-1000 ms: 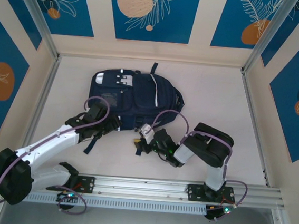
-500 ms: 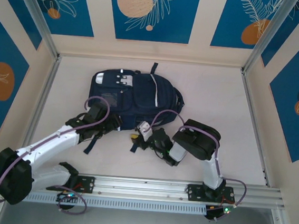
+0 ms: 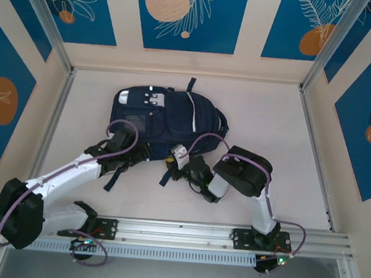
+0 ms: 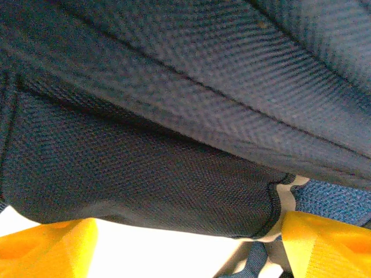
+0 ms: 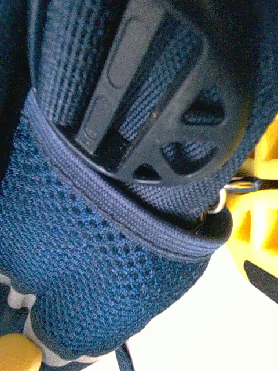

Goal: Pack the student bag

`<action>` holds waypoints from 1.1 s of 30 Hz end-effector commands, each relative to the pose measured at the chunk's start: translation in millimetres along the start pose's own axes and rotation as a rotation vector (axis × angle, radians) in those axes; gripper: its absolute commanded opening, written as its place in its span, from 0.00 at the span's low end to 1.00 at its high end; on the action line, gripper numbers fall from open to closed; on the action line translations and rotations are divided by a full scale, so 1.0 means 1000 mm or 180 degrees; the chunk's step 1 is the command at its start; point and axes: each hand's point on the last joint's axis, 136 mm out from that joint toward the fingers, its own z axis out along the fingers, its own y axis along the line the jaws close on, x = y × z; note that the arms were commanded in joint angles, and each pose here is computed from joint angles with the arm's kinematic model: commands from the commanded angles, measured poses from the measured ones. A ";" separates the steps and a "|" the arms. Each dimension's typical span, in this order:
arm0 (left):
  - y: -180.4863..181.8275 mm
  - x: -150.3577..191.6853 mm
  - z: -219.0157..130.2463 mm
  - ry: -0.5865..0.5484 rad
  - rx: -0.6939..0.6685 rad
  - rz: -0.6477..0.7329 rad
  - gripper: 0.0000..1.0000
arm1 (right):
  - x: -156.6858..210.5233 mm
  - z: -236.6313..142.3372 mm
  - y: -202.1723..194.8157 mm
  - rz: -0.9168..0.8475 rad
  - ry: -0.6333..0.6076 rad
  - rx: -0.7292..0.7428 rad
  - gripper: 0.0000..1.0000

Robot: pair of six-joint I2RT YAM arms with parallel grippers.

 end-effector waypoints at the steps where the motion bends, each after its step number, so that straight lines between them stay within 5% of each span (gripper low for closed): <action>1: 0.015 -0.002 0.003 -0.0011 -0.0244 0.0015 0.85 | -0.005 -0.003 -0.006 -0.0031 -0.0027 0.0079 0.00; 19: 0.031 -0.012 0.023 -0.0070 -0.0734 -0.0131 0.78 | 0.015 -0.047 -0.036 0.0304 0.0743 0.0514 0.00; 26: 0.039 -0.018 0.018 -0.0146 -0.0854 -0.0124 0.74 | 0.027 -0.068 -0.069 0.0492 0.1112 0.1028 0.00; 33: 0.037 -0.023 0.018 -0.0167 -0.0871 -0.0073 0.71 | 0.036 -0.105 -0.103 0.1018 0.1048 0.1547 0.00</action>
